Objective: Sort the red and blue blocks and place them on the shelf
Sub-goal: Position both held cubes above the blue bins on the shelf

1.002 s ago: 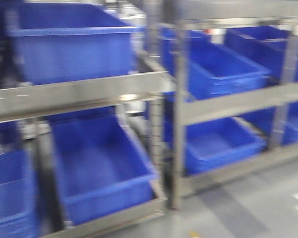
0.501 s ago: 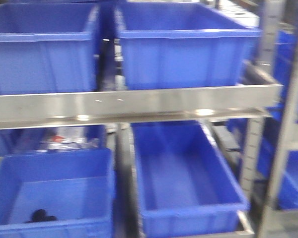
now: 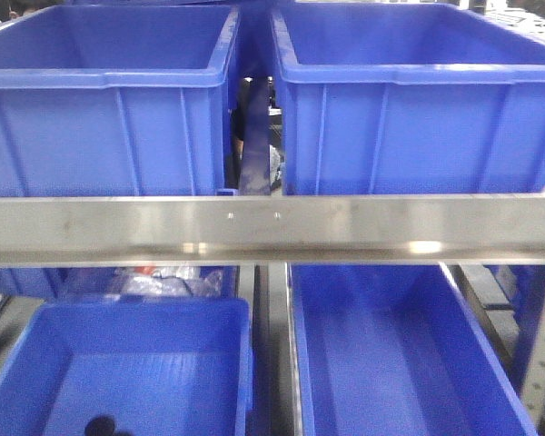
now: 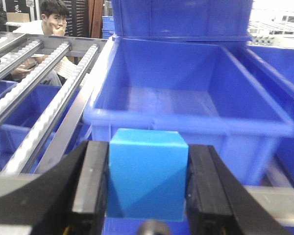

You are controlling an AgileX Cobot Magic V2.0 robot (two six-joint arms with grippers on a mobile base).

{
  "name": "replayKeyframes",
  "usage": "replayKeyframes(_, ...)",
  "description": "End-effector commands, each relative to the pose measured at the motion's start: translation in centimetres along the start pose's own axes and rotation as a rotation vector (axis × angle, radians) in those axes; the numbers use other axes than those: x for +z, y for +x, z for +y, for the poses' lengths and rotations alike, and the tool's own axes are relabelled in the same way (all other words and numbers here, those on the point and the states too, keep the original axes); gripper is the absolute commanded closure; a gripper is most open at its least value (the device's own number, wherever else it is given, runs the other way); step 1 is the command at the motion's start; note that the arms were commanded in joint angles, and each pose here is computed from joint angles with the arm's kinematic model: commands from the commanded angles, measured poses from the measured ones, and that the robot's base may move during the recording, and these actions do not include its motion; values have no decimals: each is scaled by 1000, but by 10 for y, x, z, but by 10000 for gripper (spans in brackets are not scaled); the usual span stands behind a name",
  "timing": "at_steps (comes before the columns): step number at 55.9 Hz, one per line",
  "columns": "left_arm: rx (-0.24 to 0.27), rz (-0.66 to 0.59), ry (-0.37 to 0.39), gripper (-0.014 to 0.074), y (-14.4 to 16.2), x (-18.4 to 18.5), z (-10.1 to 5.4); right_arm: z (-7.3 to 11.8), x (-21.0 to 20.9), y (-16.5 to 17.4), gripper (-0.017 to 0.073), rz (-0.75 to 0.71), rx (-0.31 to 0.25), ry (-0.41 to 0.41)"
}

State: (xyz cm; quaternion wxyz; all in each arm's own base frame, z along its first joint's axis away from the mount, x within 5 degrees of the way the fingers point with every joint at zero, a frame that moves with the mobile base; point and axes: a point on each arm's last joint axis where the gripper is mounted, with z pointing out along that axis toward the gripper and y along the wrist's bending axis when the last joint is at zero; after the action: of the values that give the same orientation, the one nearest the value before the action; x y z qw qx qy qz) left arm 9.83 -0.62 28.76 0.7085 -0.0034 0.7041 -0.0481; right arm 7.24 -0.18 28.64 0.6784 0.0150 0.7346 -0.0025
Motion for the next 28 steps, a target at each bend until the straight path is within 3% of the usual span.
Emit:
replayKeyframes(1, -2, -110, -5, 296, -18, 0, 0, 0, -1, -17, 186, -108, -10, 1)
replayKeyframes(28, -2, -110, -5, 296, -18, 0, 0, 0, -1, -17, 186, -108, -10, 1)
